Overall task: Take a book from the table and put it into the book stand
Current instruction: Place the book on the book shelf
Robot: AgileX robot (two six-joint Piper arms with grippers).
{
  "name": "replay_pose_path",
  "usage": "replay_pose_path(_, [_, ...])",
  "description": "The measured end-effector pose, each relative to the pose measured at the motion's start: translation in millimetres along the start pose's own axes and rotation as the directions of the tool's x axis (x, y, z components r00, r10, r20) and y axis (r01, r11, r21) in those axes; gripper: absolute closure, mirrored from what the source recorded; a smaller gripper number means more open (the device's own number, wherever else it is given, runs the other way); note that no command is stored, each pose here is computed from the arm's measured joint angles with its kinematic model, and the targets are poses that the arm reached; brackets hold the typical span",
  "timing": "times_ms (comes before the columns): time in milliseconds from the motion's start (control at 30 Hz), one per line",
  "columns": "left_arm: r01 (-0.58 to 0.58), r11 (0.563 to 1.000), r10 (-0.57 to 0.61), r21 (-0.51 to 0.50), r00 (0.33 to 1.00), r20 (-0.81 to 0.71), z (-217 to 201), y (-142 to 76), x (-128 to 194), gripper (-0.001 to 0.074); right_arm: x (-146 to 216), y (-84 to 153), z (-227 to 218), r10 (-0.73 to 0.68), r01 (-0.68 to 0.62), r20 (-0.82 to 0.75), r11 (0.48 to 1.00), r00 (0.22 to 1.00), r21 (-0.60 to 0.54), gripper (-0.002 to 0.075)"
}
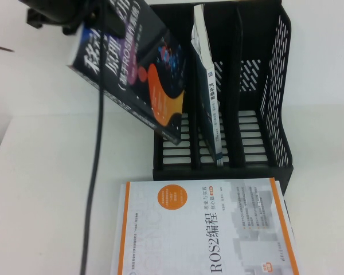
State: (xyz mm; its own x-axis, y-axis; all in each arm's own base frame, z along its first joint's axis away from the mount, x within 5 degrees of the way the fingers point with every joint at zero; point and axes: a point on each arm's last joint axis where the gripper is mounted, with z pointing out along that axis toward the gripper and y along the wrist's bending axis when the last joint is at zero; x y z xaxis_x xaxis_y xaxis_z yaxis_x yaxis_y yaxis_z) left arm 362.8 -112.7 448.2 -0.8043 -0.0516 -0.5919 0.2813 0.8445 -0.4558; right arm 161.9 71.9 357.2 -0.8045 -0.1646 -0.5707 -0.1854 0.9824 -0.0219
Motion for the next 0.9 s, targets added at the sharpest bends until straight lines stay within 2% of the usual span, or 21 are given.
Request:
replay_pose_path(433, [0.044, 0.997, -0.049, -0.056, 0.996, -0.076, 47.0, 22.8, -1.1, 0.0620, -1.6, 0.8, 0.0, 0.007, -0.006, 0.018, 1.000, 1.000, -0.009, 0.0728])
replay_pose_path(667, [0.054, 0.997, -0.059, -0.056, 0.993, -0.101, 62.8, 26.7, 0.2, 0.0620, -2.8, 2.6, -0.1, 0.021, -0.020, 0.031, 0.999, 0.999, -0.029, 0.0728])
replay_pose_path(900, [0.031, 0.998, -0.039, -0.063, 0.993, -0.116, 80.9, 21.8, 3.4, 0.0621, -3.9, 4.1, -0.2, 0.031, -0.029, 0.042, 0.998, 0.999, -0.046, 0.0728])
